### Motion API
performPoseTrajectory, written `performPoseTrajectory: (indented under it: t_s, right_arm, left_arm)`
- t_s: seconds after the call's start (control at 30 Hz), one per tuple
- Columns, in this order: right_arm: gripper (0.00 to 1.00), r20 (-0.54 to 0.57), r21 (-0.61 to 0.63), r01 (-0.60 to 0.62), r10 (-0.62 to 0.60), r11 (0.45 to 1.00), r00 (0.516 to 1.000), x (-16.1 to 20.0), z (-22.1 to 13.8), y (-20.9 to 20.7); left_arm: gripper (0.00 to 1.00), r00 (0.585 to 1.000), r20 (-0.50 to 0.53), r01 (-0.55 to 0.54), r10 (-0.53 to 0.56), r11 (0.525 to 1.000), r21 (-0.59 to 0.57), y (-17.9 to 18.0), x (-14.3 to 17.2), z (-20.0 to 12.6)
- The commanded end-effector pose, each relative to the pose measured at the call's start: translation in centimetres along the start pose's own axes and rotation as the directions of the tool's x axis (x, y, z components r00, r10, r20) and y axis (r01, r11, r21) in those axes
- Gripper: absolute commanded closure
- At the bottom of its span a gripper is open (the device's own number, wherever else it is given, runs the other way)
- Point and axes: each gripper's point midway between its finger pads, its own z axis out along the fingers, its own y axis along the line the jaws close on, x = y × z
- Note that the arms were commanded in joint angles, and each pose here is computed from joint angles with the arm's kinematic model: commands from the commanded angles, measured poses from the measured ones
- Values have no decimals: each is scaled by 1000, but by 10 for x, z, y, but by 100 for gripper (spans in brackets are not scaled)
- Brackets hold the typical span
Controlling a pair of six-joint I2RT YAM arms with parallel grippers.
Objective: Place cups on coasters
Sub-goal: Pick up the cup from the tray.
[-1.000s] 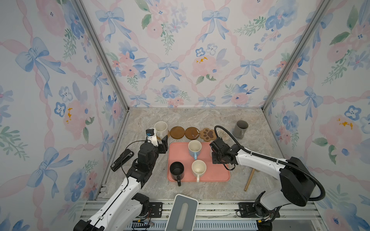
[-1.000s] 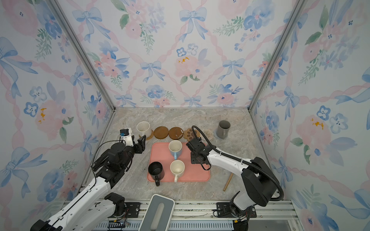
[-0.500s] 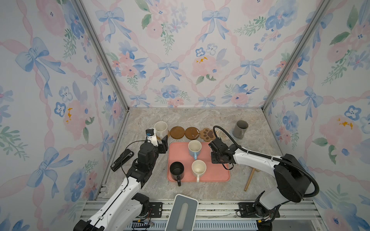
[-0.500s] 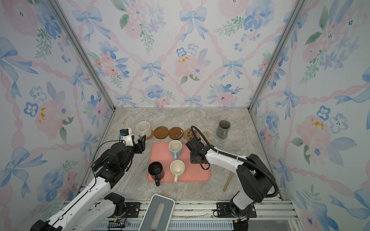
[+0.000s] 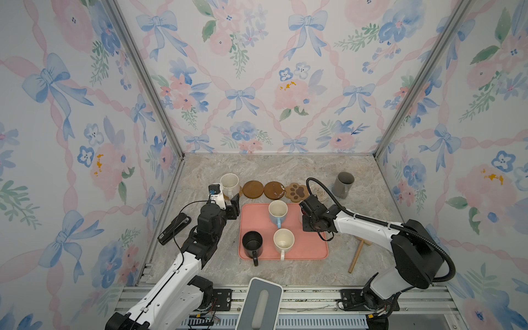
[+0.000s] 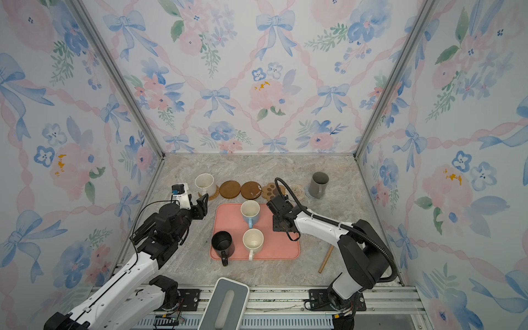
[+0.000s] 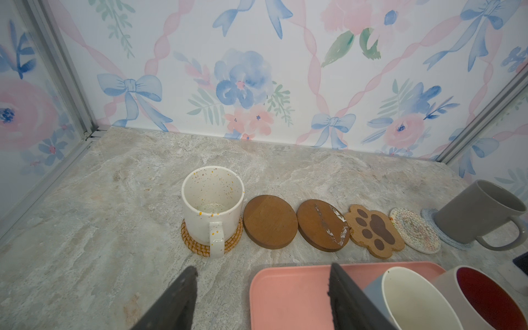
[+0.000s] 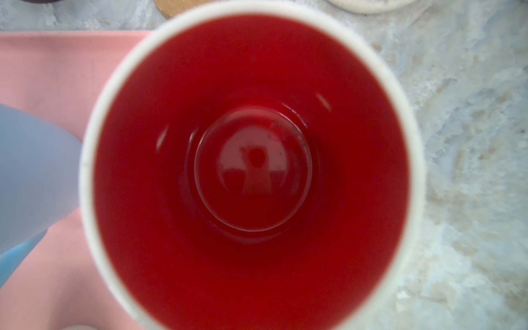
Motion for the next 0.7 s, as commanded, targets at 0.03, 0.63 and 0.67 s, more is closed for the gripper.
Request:
performPoseTrajectory:
  t_s: [0.03,0.63,0.67]
  right_arm:
    - [76,-4,7,-8,8,1000,1000,-1,7,-1]
    - [100,68,20,34,-35,999,997,-9,-25,-9]
    - [100,75,13,36,-36,999,997,-10,-28,-9]
  left_arm:
    - [31,1000,1,2,-2,1000,-3,-1,-3,0]
    - [31,1000,-3,16,-16,1000,15,-4,-1,0]
    - [31,1000,-3,20,-20,1000,15,-4,-1,0]
